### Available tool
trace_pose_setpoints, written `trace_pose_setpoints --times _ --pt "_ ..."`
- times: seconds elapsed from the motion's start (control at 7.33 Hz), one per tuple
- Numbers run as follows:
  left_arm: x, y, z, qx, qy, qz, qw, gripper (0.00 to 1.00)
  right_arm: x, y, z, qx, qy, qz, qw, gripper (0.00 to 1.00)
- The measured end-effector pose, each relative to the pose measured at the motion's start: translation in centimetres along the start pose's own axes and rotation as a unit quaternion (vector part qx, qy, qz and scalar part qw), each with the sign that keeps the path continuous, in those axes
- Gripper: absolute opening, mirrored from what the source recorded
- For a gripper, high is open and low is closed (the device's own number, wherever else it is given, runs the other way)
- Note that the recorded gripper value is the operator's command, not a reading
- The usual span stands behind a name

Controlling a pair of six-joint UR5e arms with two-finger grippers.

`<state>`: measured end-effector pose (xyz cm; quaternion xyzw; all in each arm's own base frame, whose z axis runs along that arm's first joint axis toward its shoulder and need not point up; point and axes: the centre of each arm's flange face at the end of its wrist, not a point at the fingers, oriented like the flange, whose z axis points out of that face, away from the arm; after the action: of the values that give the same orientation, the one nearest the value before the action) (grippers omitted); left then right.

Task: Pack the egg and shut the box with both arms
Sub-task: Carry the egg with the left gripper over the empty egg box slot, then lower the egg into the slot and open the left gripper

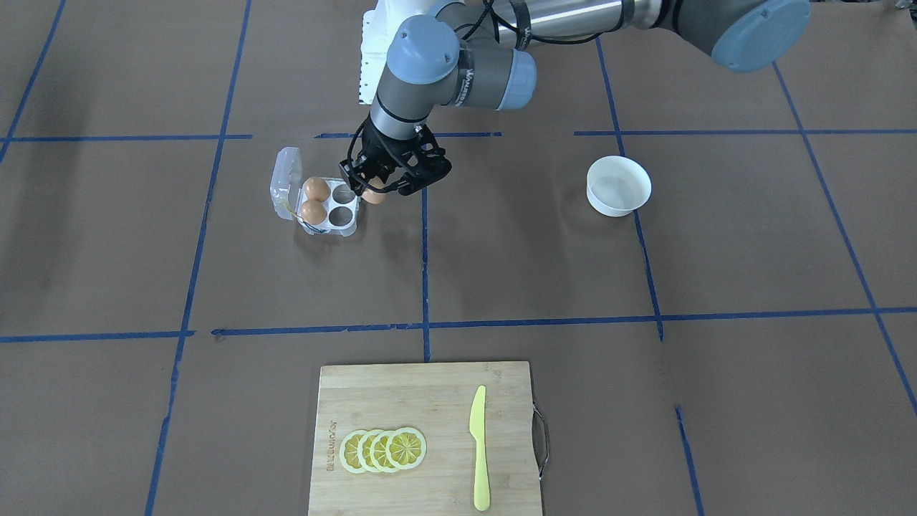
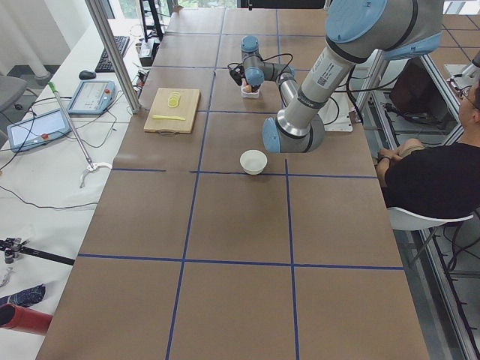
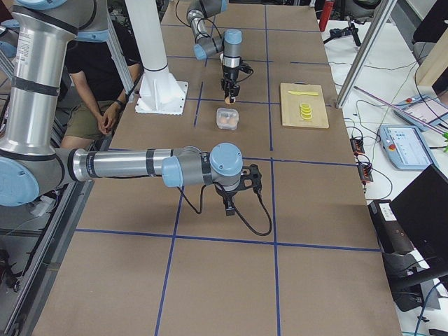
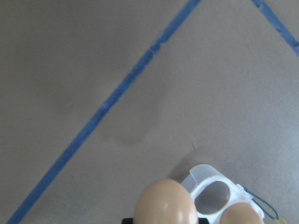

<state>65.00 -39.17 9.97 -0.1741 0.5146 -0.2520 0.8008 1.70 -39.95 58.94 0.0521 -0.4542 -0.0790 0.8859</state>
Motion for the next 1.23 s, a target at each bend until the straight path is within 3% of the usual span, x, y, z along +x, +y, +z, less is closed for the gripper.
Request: trace_pose_setpoints --times 0.41,0.55,0.68,0.95,1.23 --pt "0.4 2.4 1.1 -0.016 0.011 0.015 0.9997 0.0 0.0 0.1 0.0 -0.001 -0.003 0.001 1.0 1.0" --pt "0.7 2.7 0.9 -0.018 0.017 0.018 0.9995 0.06 0.1 0.1 0.1 -0.001 -0.003 0.002 1.0 1.0" --pt "0.9 2.9 0.8 -0.017 0.02 0.019 0.9995 0.18 0.1 0.2 0.1 -0.002 -0.003 0.003 1.0 1.0" --pt "1.1 2.7 1.1 -0.015 0.027 0.021 0.9993 0.71 0.3 0.4 0.3 -0.004 -0.003 0.005 1.0 1.0" --pt "1.1 2.6 1.3 -0.014 0.03 0.025 0.9991 0.79 0.4 0.5 0.3 -0.005 -0.002 0.006 1.0 1.0"
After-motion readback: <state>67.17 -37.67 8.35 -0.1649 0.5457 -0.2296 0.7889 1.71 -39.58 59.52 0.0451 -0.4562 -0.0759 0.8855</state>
